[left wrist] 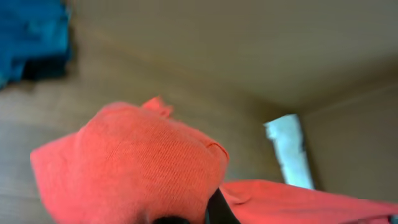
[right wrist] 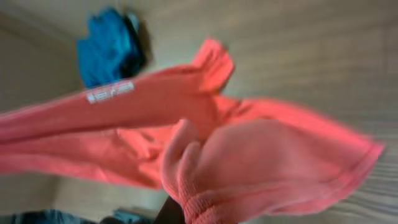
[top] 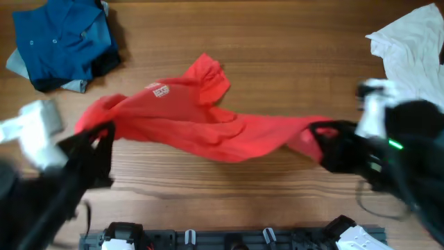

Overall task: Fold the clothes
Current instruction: 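Lift the red T-shirt with both grippers and stretch it apart, then lay the red T-shirt flat on the table with both grippers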

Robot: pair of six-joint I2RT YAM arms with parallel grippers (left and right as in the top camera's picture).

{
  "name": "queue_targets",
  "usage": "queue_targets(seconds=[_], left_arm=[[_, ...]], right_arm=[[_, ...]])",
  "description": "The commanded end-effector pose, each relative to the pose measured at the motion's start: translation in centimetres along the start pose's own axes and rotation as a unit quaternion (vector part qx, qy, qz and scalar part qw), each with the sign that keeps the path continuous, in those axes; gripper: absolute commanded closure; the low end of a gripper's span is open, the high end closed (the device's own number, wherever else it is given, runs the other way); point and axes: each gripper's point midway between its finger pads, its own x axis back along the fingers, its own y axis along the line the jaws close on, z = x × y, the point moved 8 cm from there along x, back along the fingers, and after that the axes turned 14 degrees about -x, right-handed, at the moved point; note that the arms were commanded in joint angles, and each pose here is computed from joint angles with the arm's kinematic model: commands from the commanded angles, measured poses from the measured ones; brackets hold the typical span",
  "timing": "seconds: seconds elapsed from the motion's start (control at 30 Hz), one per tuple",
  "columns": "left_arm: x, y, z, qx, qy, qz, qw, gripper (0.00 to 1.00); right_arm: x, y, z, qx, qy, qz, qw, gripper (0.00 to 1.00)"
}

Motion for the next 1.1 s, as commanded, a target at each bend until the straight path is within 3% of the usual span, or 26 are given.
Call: queue_targets(seconds=[0.0,0.13,0.33,0.47,0.63,0.73,0.83,0.93,1.07], left_arm=[[4.3,-1.3,-1.0,-0.007,-0.061,0.029,0.998,0.96],[5.6,-1.7,-1.8,-0.012,-0.094,0.033,0.995,0.96],[1.1,-0.4,-3.7,0.000,-0.061,-0.033,0.998,0.96],[-5.8,0.4,-5.9,0.001,-0.011,-0.059,0.998,0.96],[-18.4,2.4,-7.4,-0.002,0.058,-0.080,0.995,0.96],[-24.9,3.7,-7.7,-0.007,0.066,-0.083,0.994,0.96],[-28.8,4.1,-8.8,-0.023,0.042,-0.075,0.996,0.96],[-27.9,3.3,-12.8,-0.039,-0.024,-0.068,0.997,0.96],[-20.9,2.3,-18.4,-0.053,-0.118,-0.070,0.989,0.96]], right_arm=[[4.5,0.2,-1.3,0.003,-0.071,-0.024,0.997,0.96],[7.1,0.0,-2.2,-0.014,-0.125,-0.034,0.991,0.96],[5.6,0.5,-4.5,-0.043,-0.197,0.017,0.979,0.96],[1.6,3.0,-6.6,-0.019,-0.217,0.047,0.975,0.96],[-7.2,5.1,-11.1,-0.012,-0.207,0.086,0.974,0.96],[-12.5,5.1,-14.9,-0.005,-0.165,0.041,0.985,0.96],[-14.8,4.4,-18.5,0.001,-0.136,-0.031,0.990,0.96],[-12.6,3.3,-22.1,-0.034,-0.141,-0.100,0.984,0.96],[-5.2,0.4,-25.8,-0.048,-0.197,-0.156,0.967,0.96]])
